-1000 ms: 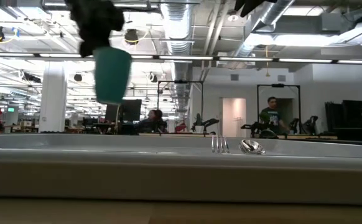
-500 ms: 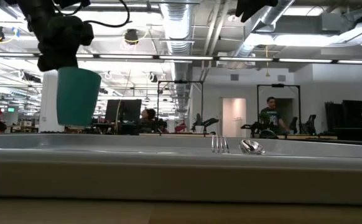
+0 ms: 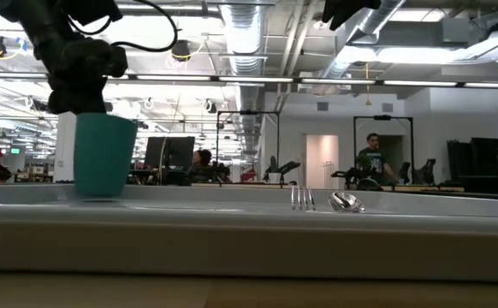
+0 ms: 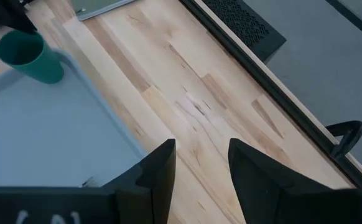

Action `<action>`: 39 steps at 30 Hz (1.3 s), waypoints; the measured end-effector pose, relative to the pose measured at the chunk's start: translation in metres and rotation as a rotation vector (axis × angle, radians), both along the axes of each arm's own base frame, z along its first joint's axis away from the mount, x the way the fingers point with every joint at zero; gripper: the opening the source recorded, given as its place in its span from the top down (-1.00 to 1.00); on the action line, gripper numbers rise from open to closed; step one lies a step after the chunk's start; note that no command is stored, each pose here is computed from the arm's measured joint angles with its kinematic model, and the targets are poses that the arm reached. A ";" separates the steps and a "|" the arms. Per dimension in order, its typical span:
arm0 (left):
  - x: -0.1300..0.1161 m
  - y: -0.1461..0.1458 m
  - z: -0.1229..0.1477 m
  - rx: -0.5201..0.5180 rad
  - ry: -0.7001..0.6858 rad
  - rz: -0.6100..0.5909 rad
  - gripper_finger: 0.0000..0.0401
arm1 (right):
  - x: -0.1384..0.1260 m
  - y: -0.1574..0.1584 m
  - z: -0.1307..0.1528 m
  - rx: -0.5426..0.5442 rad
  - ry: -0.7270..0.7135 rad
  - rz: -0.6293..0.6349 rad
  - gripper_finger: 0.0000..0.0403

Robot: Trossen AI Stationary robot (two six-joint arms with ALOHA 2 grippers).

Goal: Pick and place plate/cup/fork/spoon on tray
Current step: Put the green glass in the top left corner of the light gray tray

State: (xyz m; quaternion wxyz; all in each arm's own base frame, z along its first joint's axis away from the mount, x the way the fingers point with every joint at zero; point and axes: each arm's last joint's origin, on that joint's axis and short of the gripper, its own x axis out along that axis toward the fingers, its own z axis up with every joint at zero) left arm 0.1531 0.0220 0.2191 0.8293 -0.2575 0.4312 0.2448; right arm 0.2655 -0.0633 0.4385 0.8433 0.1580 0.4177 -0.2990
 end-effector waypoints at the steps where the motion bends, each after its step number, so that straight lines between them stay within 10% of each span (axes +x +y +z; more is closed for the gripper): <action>1: 0.000 0.000 0.000 0.002 0.001 -0.001 1.00 | 0.000 0.000 0.000 -0.001 0.001 0.002 0.14; 39: -0.002 -0.001 -0.013 0.029 0.016 0.020 1.00 | 0.000 0.000 0.000 -0.008 0.008 0.021 0.14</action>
